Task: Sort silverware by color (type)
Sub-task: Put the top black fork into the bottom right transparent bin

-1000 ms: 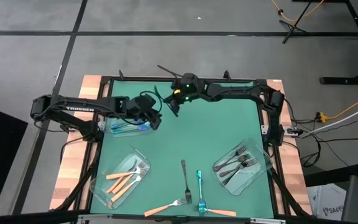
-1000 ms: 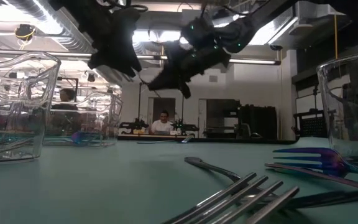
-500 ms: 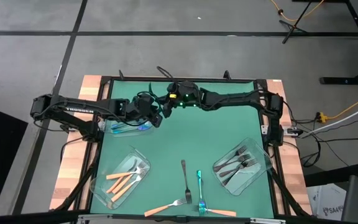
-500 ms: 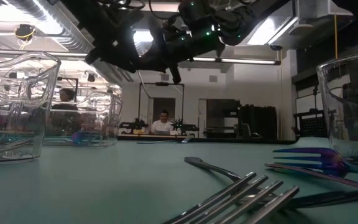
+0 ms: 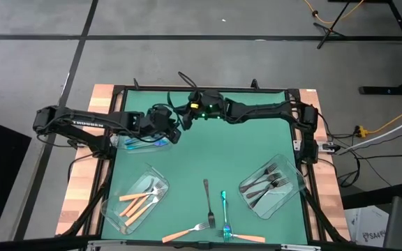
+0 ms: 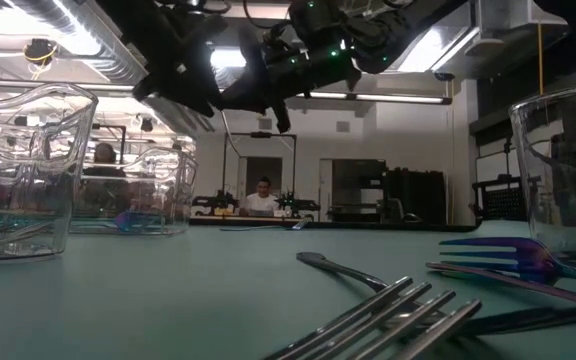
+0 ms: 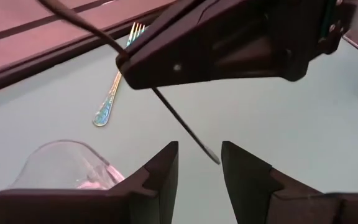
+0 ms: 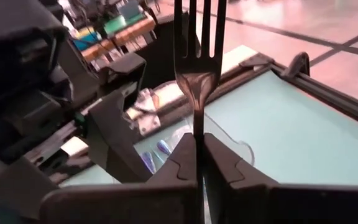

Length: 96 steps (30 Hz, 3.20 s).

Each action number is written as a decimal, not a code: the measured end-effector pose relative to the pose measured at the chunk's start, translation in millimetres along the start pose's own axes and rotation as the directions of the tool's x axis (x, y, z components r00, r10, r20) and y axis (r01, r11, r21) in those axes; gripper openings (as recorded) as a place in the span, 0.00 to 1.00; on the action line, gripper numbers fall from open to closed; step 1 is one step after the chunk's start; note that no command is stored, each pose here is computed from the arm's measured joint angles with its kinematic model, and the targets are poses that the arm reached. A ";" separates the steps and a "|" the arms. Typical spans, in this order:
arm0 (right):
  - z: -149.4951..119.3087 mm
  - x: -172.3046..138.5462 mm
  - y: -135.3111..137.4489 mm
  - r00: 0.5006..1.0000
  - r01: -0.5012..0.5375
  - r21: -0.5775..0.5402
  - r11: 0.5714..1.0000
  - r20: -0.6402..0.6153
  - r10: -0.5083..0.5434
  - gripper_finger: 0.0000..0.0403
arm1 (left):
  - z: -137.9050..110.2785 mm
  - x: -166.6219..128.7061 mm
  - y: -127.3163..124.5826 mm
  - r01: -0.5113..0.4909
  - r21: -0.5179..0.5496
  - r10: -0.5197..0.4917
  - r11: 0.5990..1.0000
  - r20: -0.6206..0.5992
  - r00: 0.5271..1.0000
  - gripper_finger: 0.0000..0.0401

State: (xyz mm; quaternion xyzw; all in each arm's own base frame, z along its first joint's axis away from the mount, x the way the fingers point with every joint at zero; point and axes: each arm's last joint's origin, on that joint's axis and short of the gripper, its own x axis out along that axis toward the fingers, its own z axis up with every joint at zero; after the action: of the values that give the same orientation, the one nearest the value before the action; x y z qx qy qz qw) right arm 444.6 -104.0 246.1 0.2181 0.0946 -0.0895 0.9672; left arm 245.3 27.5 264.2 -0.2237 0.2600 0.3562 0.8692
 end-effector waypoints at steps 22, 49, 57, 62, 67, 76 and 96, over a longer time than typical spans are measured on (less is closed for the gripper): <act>32.3 -6.6 14.3 0.930 -0.199 0.184 0.963 0.344 0.127 0.00 | 23.0 -79.2 23.5 0.085 -0.034 -0.072 0.996 0.281 0.957 0.29; 25.1 -7.8 48.4 0.898 -0.230 0.100 0.968 0.406 0.171 0.00 | 26.8 -77.9 16.3 0.164 -0.018 -0.152 0.986 0.293 0.944 0.29; 26.7 -8.6 49.1 0.889 -0.240 0.098 0.966 0.422 0.178 0.00 | 22.6 -65.6 9.1 0.160 0.005 -0.156 0.987 0.243 0.957 0.29; 26.8 -8.7 49.1 0.889 -0.240 0.098 0.966 0.422 0.178 0.00 | 21.4 -61.7 7.3 0.151 0.010 -0.149 0.989 0.232 0.961 0.29; 26.8 -8.6 48.5 0.889 -0.228 0.099 0.969 0.426 0.165 0.00 | 21.0 -62.0 7.7 0.147 0.006 -0.145 0.989 0.231 0.962 0.28; 27.6 -8.6 45.3 0.884 -0.139 0.131 0.982 0.463 0.063 0.00 | 18.3 -61.1 9.9 0.120 -0.002 -0.117 0.993 0.210 0.971 0.18; 27.7 -8.6 45.3 0.884 -0.139 0.131 0.982 0.464 0.063 0.00 | 17.8 -60.9 11.3 0.091 -0.006 -0.087 0.996 0.218 0.972 0.01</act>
State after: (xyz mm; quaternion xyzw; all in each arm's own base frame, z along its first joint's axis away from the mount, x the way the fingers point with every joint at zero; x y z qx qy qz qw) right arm 450.0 -74.8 290.9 0.2724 -0.1547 -0.0949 0.9449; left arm 205.0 14.3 312.8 -0.2015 0.1502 0.3412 0.9058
